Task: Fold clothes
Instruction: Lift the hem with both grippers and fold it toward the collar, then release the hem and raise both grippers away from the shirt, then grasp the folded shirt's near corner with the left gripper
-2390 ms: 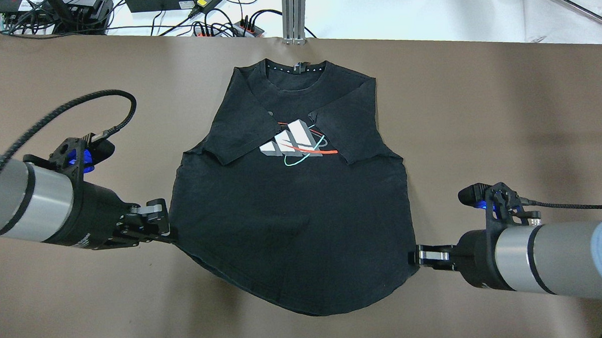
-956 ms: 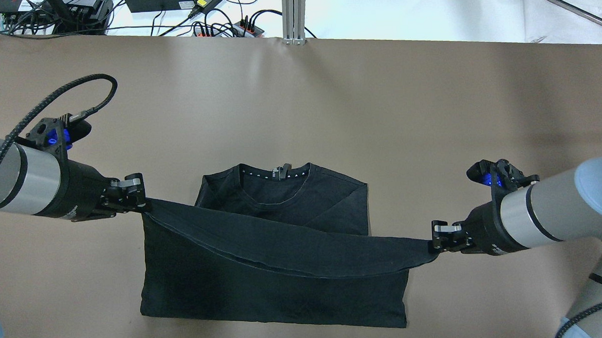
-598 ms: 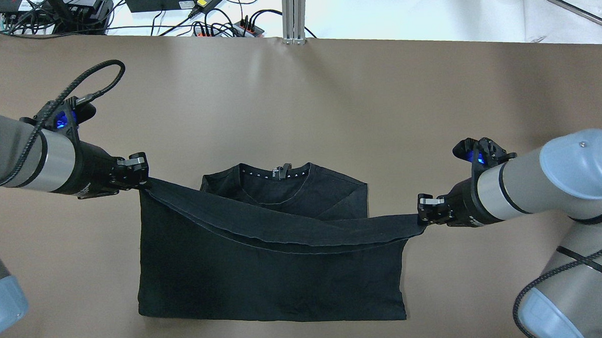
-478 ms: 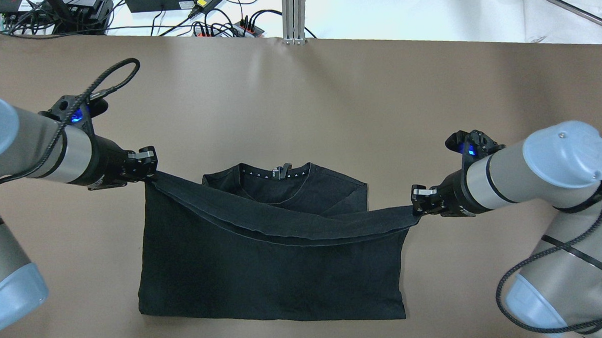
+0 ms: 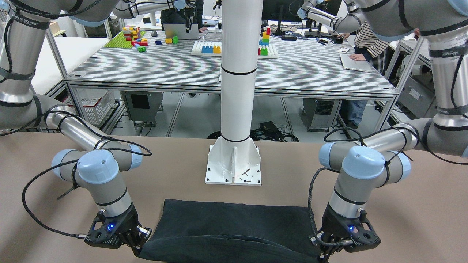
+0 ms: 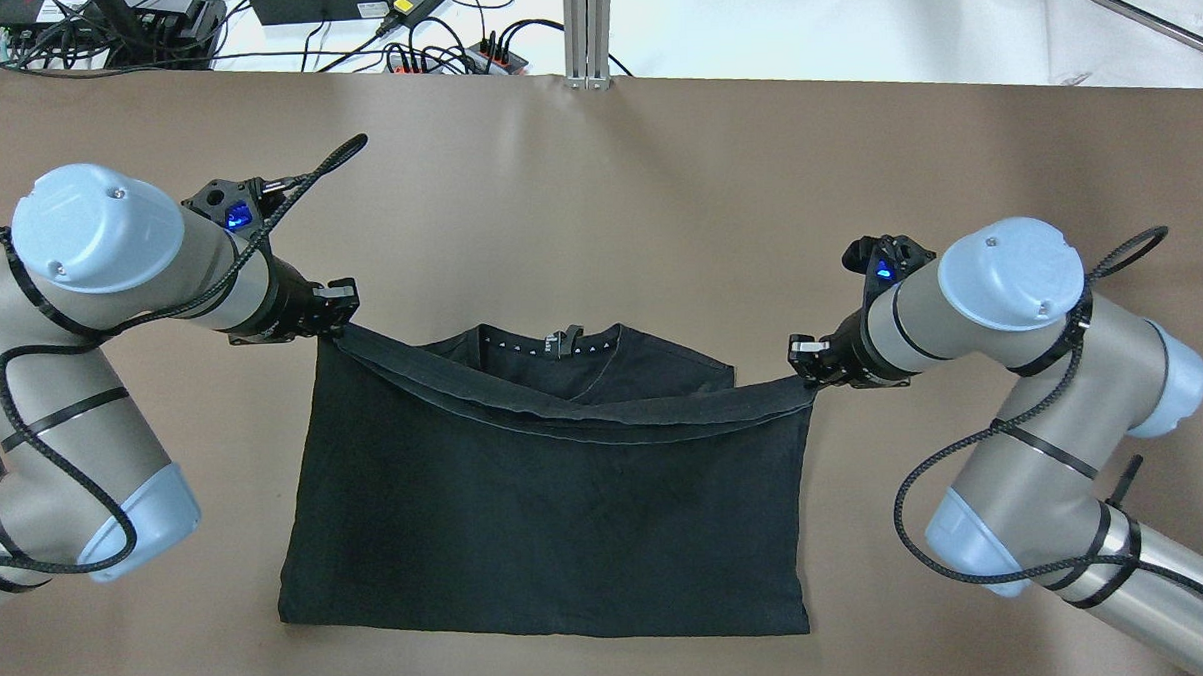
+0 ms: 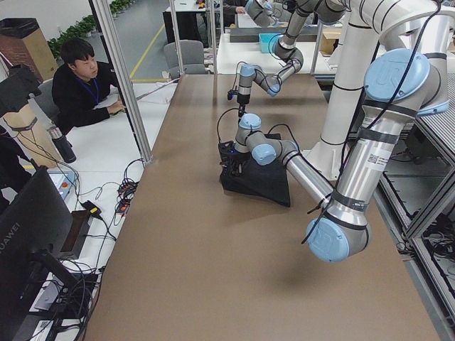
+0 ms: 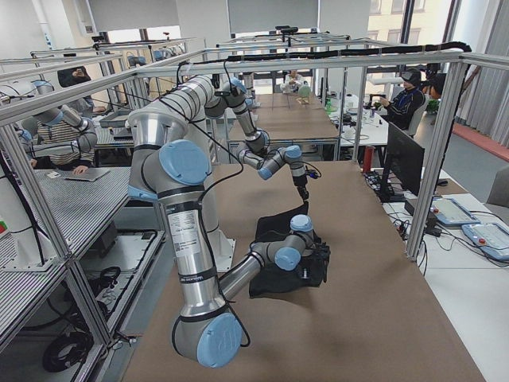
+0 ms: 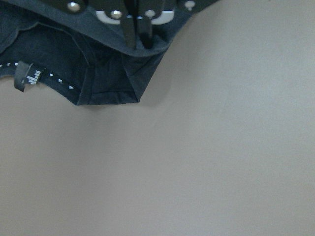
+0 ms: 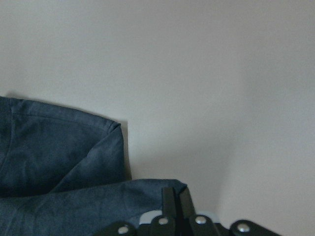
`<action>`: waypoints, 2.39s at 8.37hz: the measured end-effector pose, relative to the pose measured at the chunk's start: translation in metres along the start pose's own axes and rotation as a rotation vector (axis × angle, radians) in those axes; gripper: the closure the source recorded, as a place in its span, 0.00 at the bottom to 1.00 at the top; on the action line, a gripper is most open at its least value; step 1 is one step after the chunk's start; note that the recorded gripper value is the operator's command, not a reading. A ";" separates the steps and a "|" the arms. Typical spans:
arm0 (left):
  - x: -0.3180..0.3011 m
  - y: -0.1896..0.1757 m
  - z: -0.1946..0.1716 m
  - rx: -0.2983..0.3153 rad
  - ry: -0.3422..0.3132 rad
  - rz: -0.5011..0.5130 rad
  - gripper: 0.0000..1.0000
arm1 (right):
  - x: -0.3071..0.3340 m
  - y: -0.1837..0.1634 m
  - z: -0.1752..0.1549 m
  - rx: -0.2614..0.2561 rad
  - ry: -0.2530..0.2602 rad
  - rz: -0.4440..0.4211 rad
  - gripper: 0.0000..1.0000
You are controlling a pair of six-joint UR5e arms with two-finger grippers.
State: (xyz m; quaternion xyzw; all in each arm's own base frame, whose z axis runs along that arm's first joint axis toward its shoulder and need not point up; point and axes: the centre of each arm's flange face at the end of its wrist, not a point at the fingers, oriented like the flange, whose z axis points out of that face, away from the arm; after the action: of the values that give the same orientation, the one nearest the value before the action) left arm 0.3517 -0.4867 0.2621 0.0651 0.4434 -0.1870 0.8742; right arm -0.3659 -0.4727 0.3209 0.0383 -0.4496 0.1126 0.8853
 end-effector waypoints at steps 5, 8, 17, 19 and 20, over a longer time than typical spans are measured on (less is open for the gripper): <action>-0.023 -0.025 0.006 -0.030 0.039 0.192 0.05 | -0.015 -0.024 -0.008 0.036 -0.009 -0.093 0.06; -0.086 0.005 0.018 -0.102 0.120 0.272 0.05 | -0.014 -0.024 -0.012 0.038 -0.016 -0.127 0.06; -0.152 0.172 0.086 -0.260 0.188 0.373 0.06 | -0.014 -0.023 -0.008 0.039 -0.013 -0.134 0.06; -0.152 0.191 0.092 -0.266 0.184 0.377 0.21 | -0.014 -0.023 -0.007 0.046 -0.008 -0.135 0.06; -0.150 0.201 0.095 -0.263 0.185 0.369 0.45 | -0.014 -0.022 -0.006 0.051 -0.005 -0.137 0.06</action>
State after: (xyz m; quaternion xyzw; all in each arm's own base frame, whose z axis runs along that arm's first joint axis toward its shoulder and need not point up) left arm 0.4194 -0.2877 0.4283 0.0474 0.5228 0.0420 0.8501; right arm -0.3642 -0.4959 0.3068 0.0919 -0.4450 0.0633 0.8885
